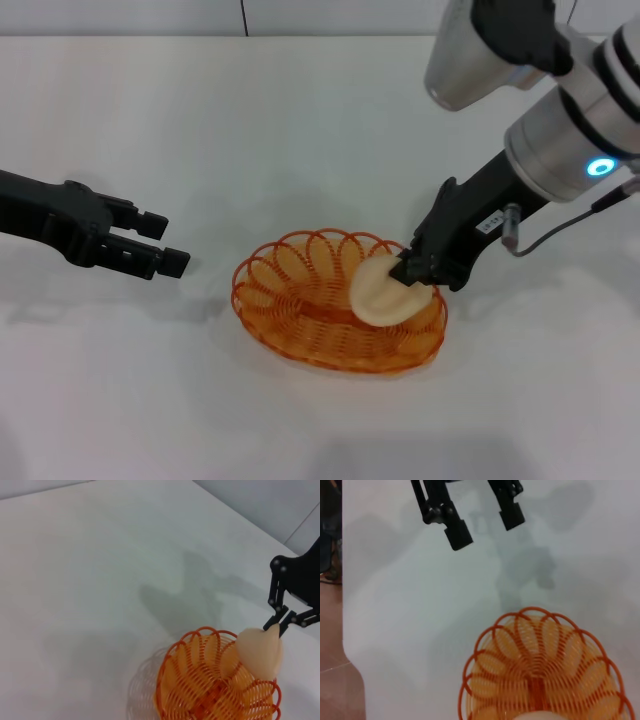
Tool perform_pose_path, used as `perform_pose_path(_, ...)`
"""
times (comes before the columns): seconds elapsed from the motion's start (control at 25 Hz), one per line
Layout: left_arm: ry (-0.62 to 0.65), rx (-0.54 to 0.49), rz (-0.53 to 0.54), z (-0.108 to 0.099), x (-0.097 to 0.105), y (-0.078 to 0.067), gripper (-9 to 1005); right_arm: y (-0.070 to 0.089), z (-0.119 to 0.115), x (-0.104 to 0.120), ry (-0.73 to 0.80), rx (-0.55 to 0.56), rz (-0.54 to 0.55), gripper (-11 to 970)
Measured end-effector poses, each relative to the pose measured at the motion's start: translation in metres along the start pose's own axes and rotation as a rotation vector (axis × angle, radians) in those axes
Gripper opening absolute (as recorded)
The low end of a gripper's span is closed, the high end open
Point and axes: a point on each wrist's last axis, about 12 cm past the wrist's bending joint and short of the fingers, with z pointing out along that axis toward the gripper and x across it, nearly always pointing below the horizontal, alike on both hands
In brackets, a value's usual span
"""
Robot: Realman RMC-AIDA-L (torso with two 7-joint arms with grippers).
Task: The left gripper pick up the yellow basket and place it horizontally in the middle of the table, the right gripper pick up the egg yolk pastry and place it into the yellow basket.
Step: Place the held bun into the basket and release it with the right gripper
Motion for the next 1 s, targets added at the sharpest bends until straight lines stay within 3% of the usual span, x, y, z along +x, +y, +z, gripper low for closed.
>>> perform_pose_path(0.6, 0.000, 0.003, -0.003, 0.001, 0.001, 0.000, 786, 0.009, 0.018, -0.012, -0.032, -0.027, -0.051, 31)
perform_pose_path(1.0, 0.000, 0.005, -0.007, 0.002, 0.002, 0.000, 787, 0.005, 0.018, -0.014, -0.054, -0.005, -0.041, 32)
